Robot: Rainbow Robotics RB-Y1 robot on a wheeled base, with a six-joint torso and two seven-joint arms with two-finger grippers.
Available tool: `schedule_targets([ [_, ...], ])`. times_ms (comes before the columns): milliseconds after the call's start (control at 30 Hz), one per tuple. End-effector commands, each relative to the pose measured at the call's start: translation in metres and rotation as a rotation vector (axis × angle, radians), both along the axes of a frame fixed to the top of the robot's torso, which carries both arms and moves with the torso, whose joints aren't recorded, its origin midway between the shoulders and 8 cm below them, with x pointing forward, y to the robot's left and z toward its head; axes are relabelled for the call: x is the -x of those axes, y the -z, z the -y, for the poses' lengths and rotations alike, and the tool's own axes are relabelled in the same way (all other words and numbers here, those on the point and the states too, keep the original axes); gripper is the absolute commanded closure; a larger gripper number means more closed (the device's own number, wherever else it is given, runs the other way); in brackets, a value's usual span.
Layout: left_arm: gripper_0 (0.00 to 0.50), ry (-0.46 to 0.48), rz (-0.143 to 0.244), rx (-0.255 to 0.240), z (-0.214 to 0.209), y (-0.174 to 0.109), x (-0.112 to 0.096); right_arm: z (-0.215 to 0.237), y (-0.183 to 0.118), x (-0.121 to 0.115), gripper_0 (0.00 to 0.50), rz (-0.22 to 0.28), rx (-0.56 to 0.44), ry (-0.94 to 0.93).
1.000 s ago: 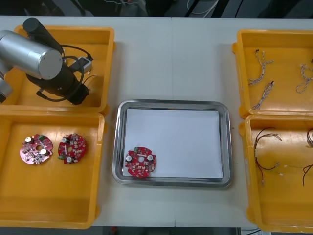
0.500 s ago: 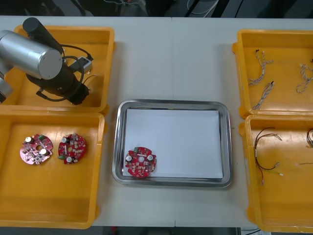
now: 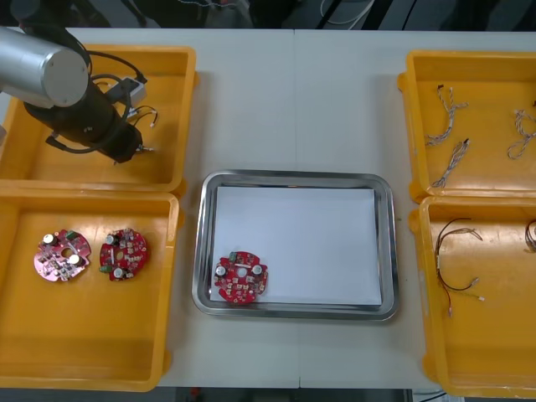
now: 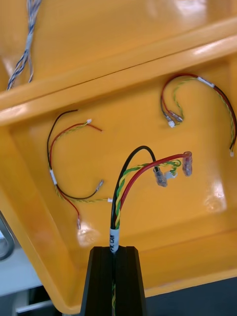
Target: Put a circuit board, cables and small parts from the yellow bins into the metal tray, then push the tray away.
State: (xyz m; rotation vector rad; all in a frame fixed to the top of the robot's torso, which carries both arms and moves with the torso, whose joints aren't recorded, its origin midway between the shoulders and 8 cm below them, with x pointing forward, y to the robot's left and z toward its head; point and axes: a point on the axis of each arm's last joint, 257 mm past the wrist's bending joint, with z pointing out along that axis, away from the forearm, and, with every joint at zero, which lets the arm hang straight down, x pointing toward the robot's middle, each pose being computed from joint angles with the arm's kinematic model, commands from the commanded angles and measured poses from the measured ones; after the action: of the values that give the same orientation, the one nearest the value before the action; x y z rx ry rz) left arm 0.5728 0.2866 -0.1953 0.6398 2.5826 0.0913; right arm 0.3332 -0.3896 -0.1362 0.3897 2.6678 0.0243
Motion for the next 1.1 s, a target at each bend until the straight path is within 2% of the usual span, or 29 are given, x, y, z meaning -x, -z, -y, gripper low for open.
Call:
schedule_targets([
  [33,0.5,-0.098,0.076,0.072,-0.002,-0.063,-0.013,-0.023,-0.012,-0.006,0.5,0.003,0.118,-0.217],
  [300,0.5,-0.145,0.047,0.057,-0.013,-0.086,0.005,-0.072,-0.021,-0.02,0.5,0.027,0.176,-0.519],
  [500,0.5,-0.168,0.024,0.042,-0.017,-0.099,0.022,-0.103,-0.024,-0.019,0.5,0.05,0.259,-0.708],
  [733,0.5,-0.201,0.002,0.031,-0.02,-0.116,0.042,-0.146,-0.015,-0.015,0.5,0.035,0.337,-0.906],
  [900,0.5,-0.233,-0.005,0.026,-0.023,-0.122,0.053,-0.174,-0.008,-0.015,0.5,0.047,0.419,-1.055],
  [967,0.5,-0.25,0.003,0.027,-0.025,-0.126,0.057,-0.184,-0.006,-0.017,0.5,0.059,0.463,-1.141],
  [1100,0.5,-0.295,0.052,0.061,-0.023,-0.136,0.056,-0.201,0.001,-0.016,0.5,0.061,0.51,-1.268],
])
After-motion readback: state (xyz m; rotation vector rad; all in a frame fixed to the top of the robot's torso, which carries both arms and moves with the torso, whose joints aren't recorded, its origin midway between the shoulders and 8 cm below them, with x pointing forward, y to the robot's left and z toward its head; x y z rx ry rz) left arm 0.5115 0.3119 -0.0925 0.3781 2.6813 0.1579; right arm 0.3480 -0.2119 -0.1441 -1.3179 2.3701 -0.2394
